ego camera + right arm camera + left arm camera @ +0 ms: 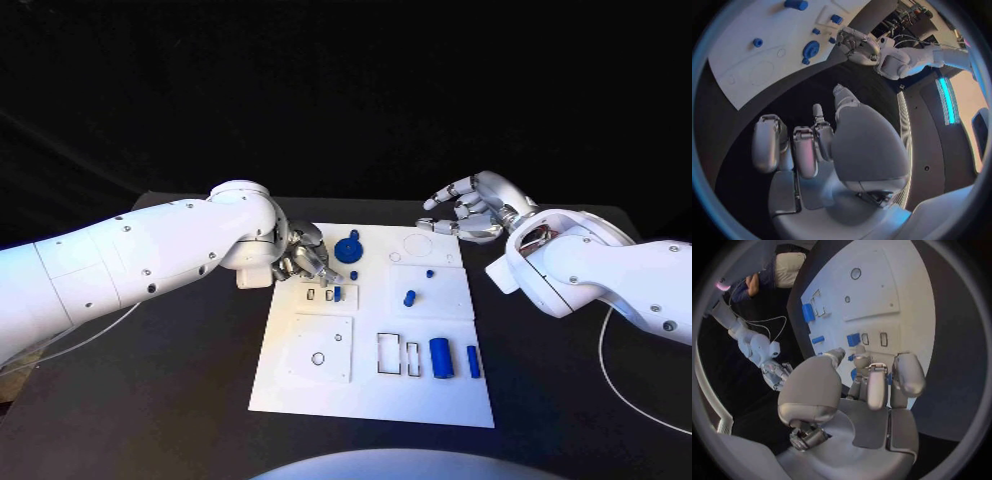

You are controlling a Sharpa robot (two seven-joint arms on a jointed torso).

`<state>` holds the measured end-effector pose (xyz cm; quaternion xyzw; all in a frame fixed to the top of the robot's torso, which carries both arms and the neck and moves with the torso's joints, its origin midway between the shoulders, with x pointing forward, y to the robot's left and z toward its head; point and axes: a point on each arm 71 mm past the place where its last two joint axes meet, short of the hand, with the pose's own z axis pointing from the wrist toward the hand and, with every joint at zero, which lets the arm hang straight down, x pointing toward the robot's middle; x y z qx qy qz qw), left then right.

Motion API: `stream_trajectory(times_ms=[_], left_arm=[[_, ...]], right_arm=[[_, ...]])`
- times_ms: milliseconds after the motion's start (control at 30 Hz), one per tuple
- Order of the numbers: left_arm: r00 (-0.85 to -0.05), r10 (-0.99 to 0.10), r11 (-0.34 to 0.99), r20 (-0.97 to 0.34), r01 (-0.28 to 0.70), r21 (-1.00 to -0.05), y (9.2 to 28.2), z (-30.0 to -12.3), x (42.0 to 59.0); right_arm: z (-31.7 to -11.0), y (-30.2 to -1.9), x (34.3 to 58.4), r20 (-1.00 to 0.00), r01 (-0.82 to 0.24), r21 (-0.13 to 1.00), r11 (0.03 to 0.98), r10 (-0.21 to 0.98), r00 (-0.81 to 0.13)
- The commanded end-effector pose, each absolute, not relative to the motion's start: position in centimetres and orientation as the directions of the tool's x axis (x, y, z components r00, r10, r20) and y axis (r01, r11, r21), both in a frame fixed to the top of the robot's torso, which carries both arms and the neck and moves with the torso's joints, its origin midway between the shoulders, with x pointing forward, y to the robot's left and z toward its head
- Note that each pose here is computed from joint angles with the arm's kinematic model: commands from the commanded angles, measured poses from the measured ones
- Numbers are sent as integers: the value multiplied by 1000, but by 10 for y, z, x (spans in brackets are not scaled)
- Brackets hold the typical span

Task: Assemble the parts on the task board

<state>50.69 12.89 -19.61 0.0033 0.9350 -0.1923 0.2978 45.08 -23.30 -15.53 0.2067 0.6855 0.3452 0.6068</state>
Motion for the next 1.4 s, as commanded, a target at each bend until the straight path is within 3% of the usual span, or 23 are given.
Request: stream_trajectory(times_ms=[33, 1400], left_arm=[[-848, -66, 932, -527, 136, -336, 125, -199, 505], [-863, -56, 934, -503, 132, -331, 113, -205, 510]], right_arm=[[-156, -232, 451, -699, -138, 714, 686, 689, -191], [-158, -231, 452, -703, -130, 710, 692, 683, -197]])
